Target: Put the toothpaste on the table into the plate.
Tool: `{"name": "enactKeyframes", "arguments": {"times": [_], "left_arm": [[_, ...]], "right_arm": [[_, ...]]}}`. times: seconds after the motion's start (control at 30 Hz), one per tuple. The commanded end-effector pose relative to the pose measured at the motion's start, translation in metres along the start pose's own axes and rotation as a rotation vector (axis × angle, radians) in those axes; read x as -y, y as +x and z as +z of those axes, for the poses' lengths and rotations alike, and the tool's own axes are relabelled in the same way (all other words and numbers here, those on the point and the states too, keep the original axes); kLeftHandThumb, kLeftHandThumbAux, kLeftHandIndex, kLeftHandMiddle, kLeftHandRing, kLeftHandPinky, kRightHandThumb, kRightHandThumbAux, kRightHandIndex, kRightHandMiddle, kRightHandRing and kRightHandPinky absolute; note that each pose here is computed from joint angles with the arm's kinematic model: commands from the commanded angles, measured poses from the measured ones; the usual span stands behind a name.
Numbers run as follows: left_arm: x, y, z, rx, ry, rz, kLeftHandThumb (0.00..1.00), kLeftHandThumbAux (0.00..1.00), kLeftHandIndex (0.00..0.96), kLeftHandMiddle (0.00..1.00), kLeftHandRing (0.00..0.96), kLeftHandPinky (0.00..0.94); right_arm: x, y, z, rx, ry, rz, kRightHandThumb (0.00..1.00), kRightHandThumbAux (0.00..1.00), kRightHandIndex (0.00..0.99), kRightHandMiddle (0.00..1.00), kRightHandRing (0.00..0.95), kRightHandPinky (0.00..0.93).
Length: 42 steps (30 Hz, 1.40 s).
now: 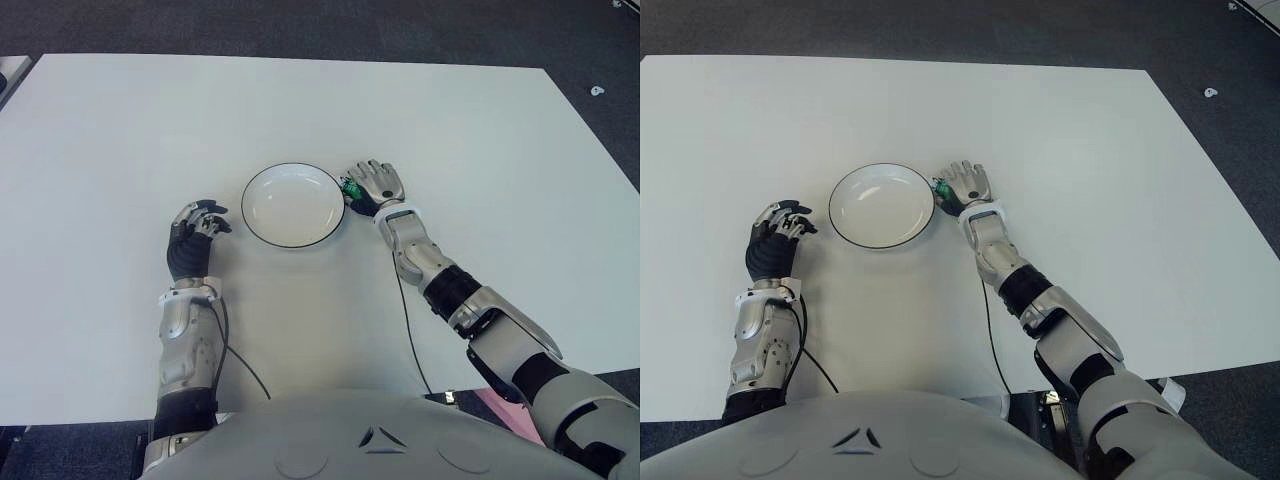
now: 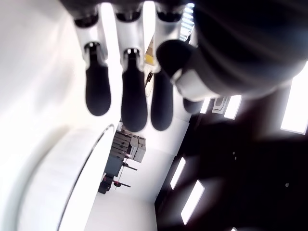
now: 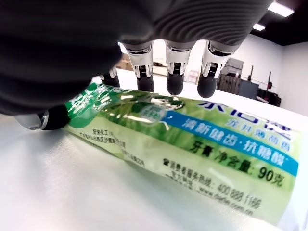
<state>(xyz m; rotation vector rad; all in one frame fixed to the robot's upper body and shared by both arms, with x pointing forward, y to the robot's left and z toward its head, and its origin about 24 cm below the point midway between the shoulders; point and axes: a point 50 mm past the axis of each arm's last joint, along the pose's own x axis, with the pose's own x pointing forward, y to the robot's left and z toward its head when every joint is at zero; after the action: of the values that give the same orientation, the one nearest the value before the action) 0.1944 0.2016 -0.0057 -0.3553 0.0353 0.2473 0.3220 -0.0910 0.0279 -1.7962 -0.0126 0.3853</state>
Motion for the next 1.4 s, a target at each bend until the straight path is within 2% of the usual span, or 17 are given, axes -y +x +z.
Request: {"name": "enactKeyframes", "arguments": {"times": [0.03,0.53,1.0,1.4], "left_arm": [[-0.007,-0.015,-0.024,-0.138,-0.026,0.075,0.839,0.676,0.418,0.484,0.586,0.547],[-0.008,-0.016,-0.023,-0.131,-0.030,0.068,0.840,0.675,0.426,0.479,0.580,0.541],[-0.008,-0.016,-0.022,-0.124,-0.034,0.071,0.840,0.675,0.425,0.479,0.576,0.539],[-0.009,-0.015,-0.022,-0.123,-0.053,0.080,0.841,0.675,0.432,0.475,0.575,0.539]], "right_arm": [[-0.069,-0.022,0.009,0.030,-0.043,0.270,0.576,0.248,0.000,0.000,0.000,0.000],[-0.081,-0.024,0.009,0.061,-0.096,0.252,0.544,0.243,0.000,0.000,0.000,0.000],[-0.081,-0.027,0.008,0.067,-0.130,0.235,0.531,0.199,0.000,0.000,0.000,0.000],[-0.084,-0.027,0.004,0.050,-0.109,0.237,0.544,0.246,0.000,0.000,0.000,0.000]]}}
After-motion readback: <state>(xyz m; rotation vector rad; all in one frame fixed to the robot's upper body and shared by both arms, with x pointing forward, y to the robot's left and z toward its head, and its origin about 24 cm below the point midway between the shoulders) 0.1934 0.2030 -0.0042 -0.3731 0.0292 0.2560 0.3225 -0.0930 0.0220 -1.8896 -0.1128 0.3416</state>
